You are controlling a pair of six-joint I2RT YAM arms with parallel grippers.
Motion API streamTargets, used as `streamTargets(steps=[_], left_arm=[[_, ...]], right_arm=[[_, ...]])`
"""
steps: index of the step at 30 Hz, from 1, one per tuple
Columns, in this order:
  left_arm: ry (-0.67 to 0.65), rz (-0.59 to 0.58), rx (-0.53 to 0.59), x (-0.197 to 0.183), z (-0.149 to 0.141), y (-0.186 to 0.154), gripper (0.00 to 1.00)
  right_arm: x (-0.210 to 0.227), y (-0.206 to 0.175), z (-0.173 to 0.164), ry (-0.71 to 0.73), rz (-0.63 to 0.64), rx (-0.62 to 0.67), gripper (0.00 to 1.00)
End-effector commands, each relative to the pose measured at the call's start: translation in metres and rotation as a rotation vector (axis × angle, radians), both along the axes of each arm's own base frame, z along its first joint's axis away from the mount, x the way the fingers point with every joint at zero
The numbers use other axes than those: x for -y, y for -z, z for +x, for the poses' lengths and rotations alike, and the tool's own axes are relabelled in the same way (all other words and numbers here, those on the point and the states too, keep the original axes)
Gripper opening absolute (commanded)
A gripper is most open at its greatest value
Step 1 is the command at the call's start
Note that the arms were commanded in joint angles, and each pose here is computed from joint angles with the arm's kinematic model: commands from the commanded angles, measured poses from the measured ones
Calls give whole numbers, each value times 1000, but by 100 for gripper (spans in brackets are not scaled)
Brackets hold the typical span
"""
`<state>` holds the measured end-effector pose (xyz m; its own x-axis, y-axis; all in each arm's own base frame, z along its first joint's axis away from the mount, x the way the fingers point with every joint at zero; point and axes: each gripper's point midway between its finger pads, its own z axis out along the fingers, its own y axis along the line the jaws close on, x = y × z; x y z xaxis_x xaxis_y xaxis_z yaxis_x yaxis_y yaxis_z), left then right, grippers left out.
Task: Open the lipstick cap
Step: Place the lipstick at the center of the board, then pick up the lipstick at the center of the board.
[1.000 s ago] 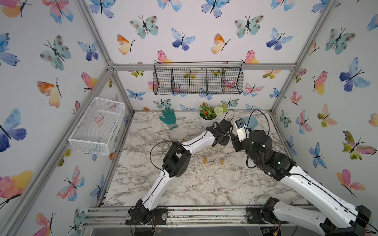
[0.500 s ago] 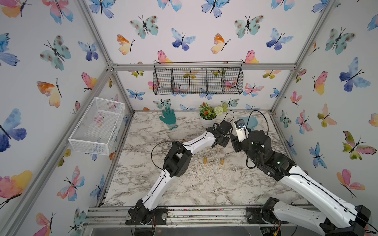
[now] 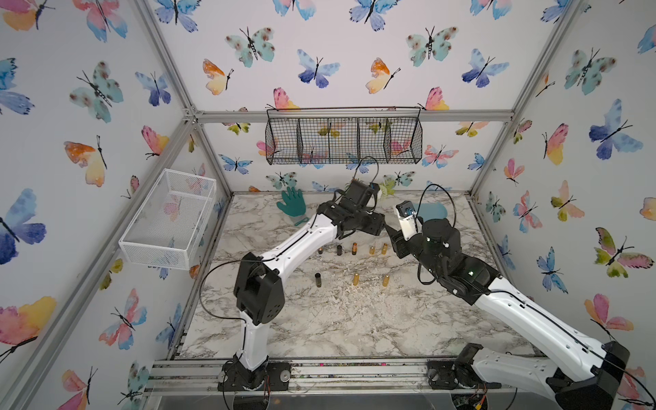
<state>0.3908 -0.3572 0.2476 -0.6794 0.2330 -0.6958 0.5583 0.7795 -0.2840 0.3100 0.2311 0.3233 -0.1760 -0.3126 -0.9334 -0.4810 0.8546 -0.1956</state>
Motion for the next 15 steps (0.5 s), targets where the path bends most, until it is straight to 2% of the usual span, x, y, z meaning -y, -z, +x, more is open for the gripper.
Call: streamTargets(steps=[1,5,8,12,15], left_arm=[[-59,29,-94,-47,-11,21,70],[-151,81,-164,-105,-22,44,70],[-197,219,-200,-138,-36,75,68],[-197,327,-312,-158,-63,114,62],[-220,365,-345,-168,-74,132,61]], right_arm=[[-28,-10,5,-90,72,12,56],[-55,3,14,-156,98,-26,56],[-66,16,21,-170,113,-41,56],[-79,38,28,-185,90,-84,56],[-86,56,34,-194,71,-102,56]])
